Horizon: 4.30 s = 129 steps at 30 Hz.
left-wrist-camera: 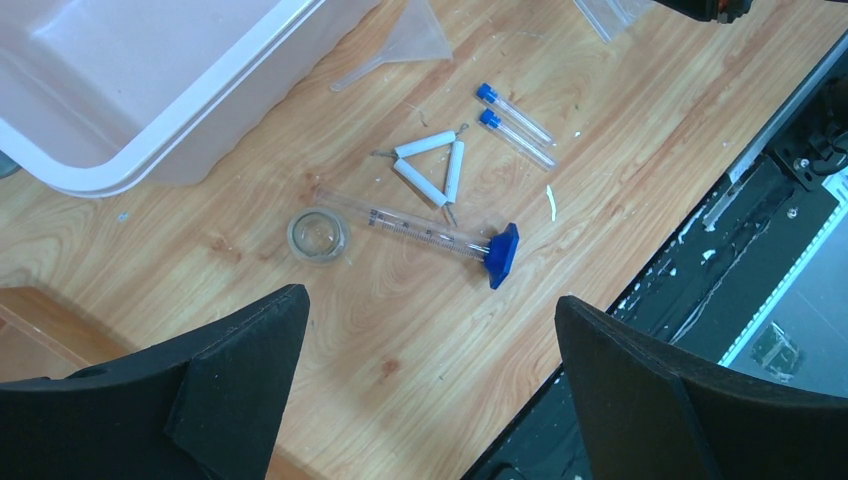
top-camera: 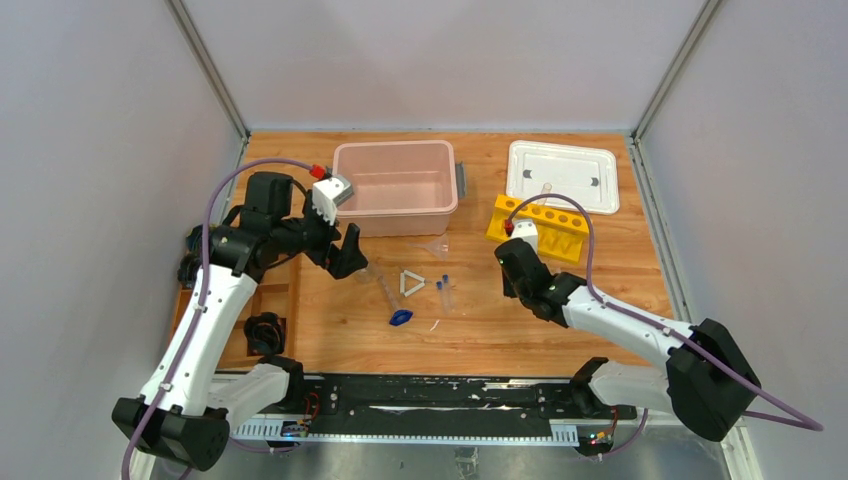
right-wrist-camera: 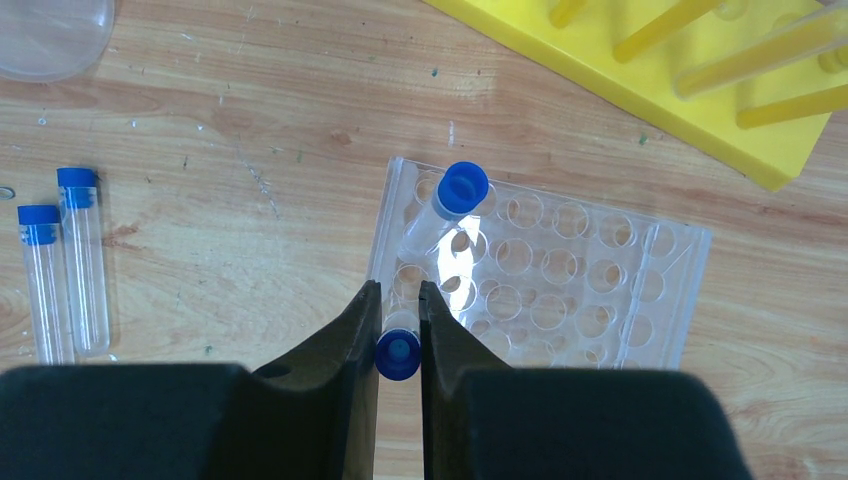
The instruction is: Organize the chemistry lab equipment
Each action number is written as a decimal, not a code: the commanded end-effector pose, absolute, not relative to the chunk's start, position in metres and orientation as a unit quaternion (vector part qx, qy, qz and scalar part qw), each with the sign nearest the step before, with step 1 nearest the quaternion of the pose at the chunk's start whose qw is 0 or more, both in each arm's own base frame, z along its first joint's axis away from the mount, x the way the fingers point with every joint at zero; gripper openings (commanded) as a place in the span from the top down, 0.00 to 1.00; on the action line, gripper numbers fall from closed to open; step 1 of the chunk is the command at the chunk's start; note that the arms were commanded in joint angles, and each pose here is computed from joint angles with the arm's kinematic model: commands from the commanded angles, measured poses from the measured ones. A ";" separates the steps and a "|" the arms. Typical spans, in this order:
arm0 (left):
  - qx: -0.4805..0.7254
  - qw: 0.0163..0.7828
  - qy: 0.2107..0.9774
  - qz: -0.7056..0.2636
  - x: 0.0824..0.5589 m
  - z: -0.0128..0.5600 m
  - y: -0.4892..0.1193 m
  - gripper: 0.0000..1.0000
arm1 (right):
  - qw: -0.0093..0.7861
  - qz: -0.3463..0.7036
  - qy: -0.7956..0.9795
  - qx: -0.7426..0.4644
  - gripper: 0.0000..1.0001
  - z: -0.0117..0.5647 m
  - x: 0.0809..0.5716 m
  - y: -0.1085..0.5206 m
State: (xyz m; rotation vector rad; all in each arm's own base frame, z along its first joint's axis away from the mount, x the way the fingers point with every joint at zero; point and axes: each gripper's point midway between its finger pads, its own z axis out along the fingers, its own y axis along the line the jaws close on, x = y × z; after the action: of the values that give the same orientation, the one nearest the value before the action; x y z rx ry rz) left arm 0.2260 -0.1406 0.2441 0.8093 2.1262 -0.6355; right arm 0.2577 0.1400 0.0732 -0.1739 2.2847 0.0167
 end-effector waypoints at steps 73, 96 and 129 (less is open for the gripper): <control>0.297 0.400 0.839 -0.217 0.234 0.256 -0.131 0.00 | 0.262 0.140 0.943 -0.149 0.65 0.097 0.257 0.285; 0.294 0.404 0.842 -0.203 0.236 0.256 -0.127 0.00 | 0.226 0.052 0.961 -0.153 0.73 0.022 0.262 0.279; 0.293 0.399 0.809 -0.317 0.215 0.291 -0.160 0.06 | 0.481 0.320 0.807 -0.121 1.00 0.298 0.253 0.358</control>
State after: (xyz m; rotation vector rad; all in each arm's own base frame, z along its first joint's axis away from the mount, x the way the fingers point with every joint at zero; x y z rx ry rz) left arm 0.2303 -0.1377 0.2726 0.7183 2.1027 -0.6089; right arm 0.2545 0.3192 0.2344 -0.3333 2.1799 0.6090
